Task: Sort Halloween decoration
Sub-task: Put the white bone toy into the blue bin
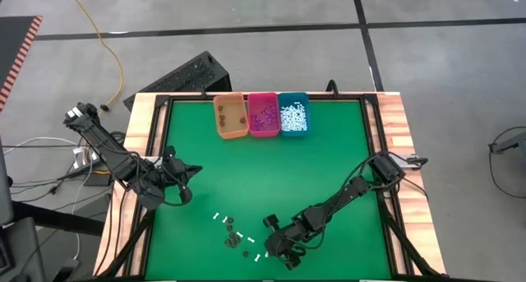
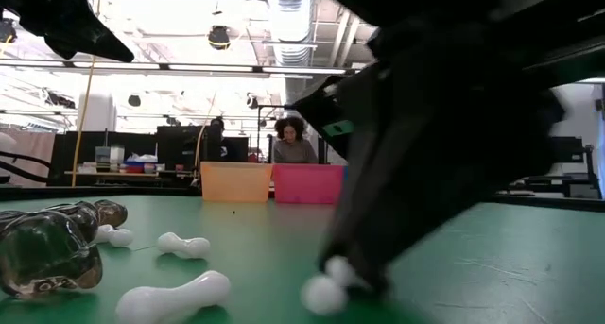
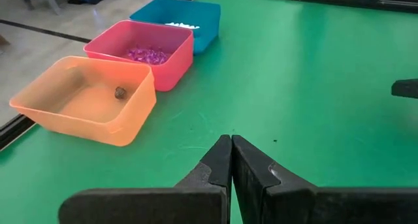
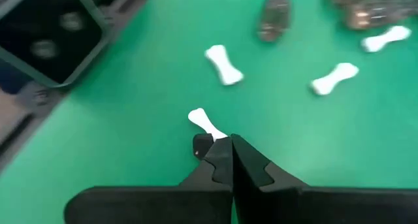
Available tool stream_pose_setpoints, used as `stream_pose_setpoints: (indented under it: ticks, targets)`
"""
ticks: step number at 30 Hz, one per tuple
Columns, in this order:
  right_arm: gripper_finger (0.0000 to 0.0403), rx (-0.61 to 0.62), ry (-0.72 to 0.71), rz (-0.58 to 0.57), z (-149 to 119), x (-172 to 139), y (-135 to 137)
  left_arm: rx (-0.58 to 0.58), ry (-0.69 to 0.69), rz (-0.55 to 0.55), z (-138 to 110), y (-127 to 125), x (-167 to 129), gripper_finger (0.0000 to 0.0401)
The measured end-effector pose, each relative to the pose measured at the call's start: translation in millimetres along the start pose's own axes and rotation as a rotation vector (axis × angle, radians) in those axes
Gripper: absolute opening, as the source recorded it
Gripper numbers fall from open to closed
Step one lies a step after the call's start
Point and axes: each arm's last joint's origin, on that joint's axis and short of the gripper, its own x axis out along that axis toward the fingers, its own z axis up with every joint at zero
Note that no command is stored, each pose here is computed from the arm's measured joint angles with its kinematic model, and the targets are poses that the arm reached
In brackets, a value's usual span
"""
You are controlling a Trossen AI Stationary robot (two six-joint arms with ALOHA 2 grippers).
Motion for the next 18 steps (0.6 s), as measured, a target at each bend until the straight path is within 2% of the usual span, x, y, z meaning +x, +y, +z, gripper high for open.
stream_pose_setpoints:
  ticks: [9, 18]
  targets:
    - [0.0018, 0.045, -0.006, -0.115, 3.0, -5.5, -27.0, 0.002, 0.001, 0.001, 0.0, 0.1, 0.0, 0.0000]
    - [0.0018, 0.125, 0.041, -0.200, 1.0, -19.0, -72.8, 0.012, 0.018, -0.006, -1.3, 0.7, -0.1, 0.0000]
